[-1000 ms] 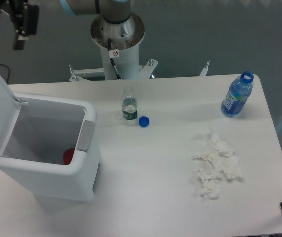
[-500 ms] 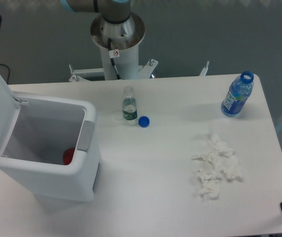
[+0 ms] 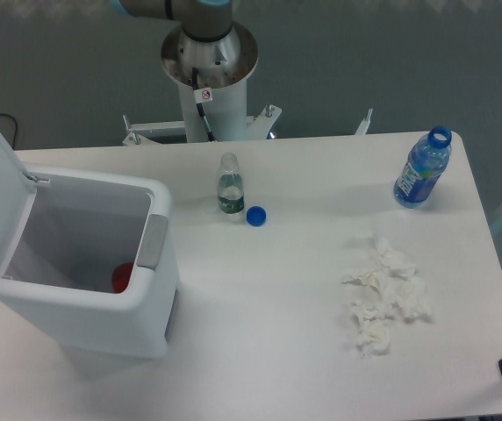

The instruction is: Close the trash can

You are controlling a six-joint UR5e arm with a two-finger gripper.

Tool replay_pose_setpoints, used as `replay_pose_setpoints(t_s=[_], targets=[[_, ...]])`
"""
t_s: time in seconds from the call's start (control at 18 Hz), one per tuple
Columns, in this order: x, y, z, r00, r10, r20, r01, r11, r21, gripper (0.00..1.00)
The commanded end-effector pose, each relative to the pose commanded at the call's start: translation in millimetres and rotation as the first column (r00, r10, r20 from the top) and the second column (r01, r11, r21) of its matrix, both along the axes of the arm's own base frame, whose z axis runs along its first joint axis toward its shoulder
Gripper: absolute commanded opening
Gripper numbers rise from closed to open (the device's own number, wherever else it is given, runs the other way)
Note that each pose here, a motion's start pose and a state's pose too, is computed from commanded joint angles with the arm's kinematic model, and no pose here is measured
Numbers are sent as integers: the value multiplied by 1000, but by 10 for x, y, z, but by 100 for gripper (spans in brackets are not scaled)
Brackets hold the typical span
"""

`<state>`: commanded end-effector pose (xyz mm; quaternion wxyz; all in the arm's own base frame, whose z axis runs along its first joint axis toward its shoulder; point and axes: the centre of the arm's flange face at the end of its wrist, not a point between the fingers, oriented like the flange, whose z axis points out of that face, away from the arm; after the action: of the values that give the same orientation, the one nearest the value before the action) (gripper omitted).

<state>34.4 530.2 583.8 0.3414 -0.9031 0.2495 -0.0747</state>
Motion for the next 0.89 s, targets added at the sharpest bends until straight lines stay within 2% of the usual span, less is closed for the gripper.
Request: replay_pose_setpoints(t_s=[0.33, 0.56, 0.89], targets=[[-121, 307, -77, 999, 46, -23, -46, 999, -1, 100], [-214, 359, -134, 993, 94, -76, -96, 995, -22, 100], [-292, 355, -146, 984, 130, -118, -134, 991, -29, 100]])
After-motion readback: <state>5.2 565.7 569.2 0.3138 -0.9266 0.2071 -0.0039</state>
